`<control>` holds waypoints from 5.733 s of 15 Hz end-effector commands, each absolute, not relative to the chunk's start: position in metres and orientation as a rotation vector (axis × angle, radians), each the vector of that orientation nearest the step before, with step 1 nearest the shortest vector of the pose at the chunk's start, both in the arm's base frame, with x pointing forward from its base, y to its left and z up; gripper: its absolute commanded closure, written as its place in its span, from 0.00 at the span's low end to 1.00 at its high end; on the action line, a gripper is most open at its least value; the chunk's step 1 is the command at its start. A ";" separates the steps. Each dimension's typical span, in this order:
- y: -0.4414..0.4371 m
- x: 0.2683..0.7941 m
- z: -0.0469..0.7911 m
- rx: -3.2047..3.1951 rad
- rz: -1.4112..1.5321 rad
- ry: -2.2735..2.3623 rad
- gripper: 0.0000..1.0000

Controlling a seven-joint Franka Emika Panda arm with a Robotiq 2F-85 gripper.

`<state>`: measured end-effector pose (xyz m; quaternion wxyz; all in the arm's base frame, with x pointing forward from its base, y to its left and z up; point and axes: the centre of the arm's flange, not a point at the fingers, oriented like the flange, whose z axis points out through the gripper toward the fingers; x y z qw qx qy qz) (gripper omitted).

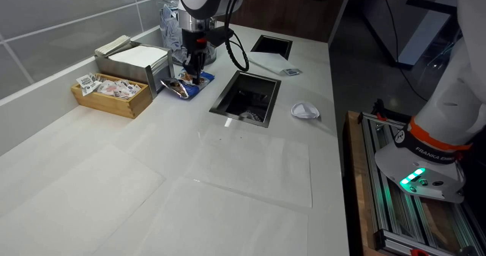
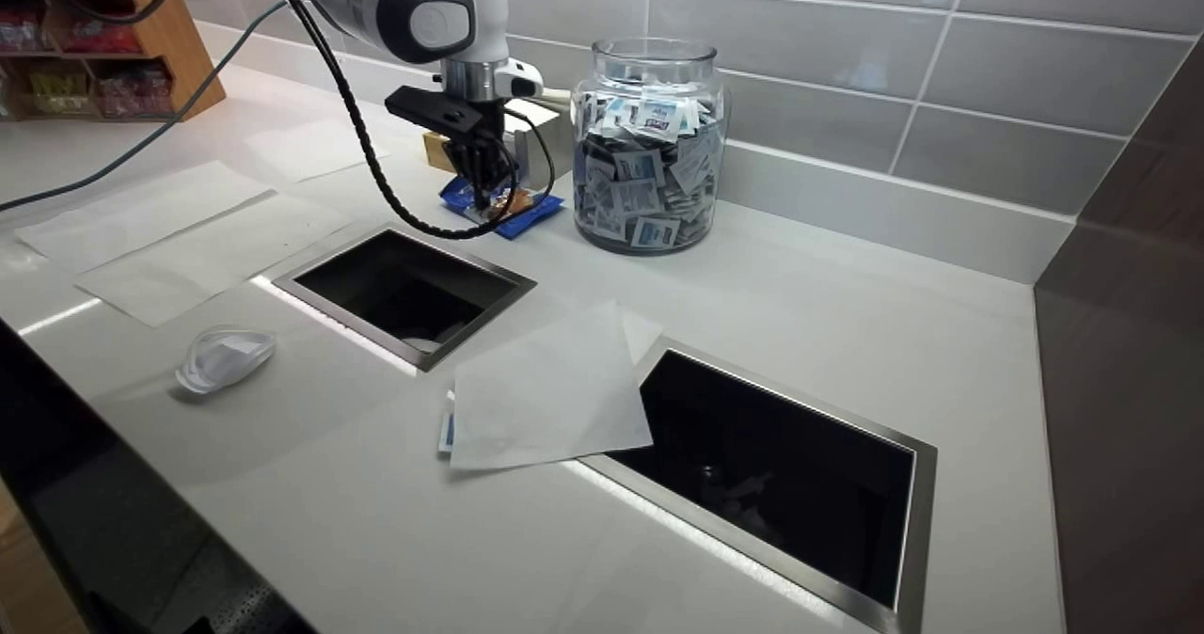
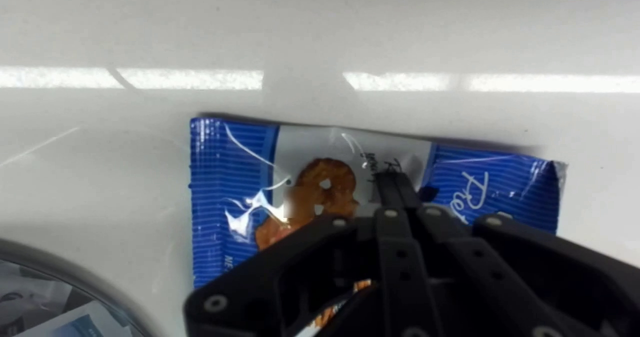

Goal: Push down on the blue and white packet nine times

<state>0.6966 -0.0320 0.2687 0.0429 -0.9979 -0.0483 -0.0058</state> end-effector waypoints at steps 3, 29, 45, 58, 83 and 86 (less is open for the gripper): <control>-0.036 0.712 0.247 -3.016 -0.005 -0.188 1.00; -0.049 0.699 0.324 -3.055 -0.203 0.052 1.00; -0.072 0.709 0.247 -3.004 -0.068 0.380 1.00; -0.037 0.699 0.298 -3.043 -0.179 0.375 1.00; -0.049 0.678 0.295 -2.989 -0.087 0.500 1.00; -0.057 0.670 0.288 -2.967 -0.050 0.557 1.00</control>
